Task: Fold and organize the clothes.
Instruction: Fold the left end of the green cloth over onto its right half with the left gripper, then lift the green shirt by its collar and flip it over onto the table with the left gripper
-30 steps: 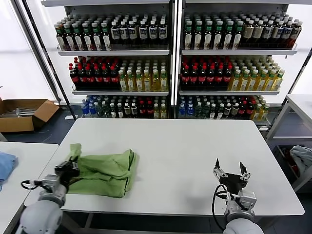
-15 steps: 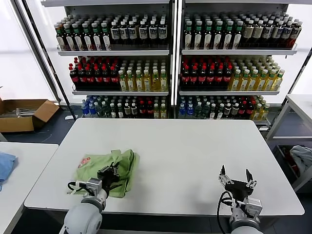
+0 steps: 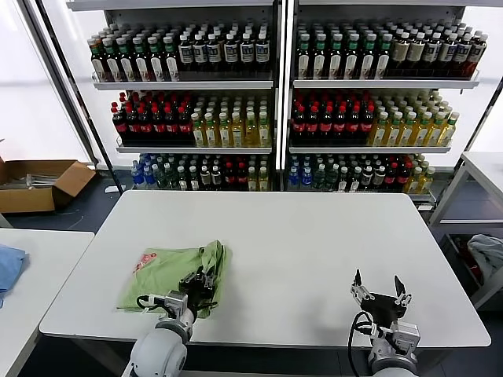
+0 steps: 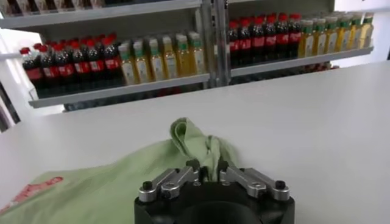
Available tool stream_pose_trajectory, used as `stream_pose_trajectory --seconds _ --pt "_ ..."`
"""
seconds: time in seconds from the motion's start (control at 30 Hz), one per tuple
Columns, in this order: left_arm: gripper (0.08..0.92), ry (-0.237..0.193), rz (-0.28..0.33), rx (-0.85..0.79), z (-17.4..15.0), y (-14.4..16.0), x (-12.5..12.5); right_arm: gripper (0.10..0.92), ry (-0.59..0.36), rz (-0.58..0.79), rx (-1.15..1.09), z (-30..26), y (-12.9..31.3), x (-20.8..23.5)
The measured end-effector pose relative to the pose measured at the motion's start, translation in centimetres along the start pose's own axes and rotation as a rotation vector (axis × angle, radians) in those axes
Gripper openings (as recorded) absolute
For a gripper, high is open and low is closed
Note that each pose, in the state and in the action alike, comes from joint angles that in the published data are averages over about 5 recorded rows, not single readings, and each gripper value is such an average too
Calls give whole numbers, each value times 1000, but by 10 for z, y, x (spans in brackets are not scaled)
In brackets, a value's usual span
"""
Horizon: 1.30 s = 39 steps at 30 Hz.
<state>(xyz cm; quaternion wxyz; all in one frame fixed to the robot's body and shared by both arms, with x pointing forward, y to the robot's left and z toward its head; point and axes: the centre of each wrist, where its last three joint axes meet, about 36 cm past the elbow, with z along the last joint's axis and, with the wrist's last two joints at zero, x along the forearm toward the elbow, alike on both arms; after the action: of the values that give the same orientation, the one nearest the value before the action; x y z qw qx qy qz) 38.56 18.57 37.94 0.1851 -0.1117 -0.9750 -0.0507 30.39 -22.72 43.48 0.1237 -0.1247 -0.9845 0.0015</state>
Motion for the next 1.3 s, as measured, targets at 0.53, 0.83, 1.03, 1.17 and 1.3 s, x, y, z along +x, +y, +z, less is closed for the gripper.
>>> stream_pose_trajectory --seconds 0.53,0.83,1.03,1.17,1.3 --pt "770 -76 218 268 -8 -34 18 823 11 -3 0 8 3 -7" --pt "823 -242 216 378 -61 -3 44 823 9 -23 4 8 8 -14" --pt "823 -236 26 287 -55 47 43 823 5 -38 7 7 13 -21" --pt "823 -205 -88 238 -40 78 39 823 2 -48 6 5 16 -25" --pt "823 -165 -161 212 -24 99 34 823 -2 -54 6 3 18 -28"
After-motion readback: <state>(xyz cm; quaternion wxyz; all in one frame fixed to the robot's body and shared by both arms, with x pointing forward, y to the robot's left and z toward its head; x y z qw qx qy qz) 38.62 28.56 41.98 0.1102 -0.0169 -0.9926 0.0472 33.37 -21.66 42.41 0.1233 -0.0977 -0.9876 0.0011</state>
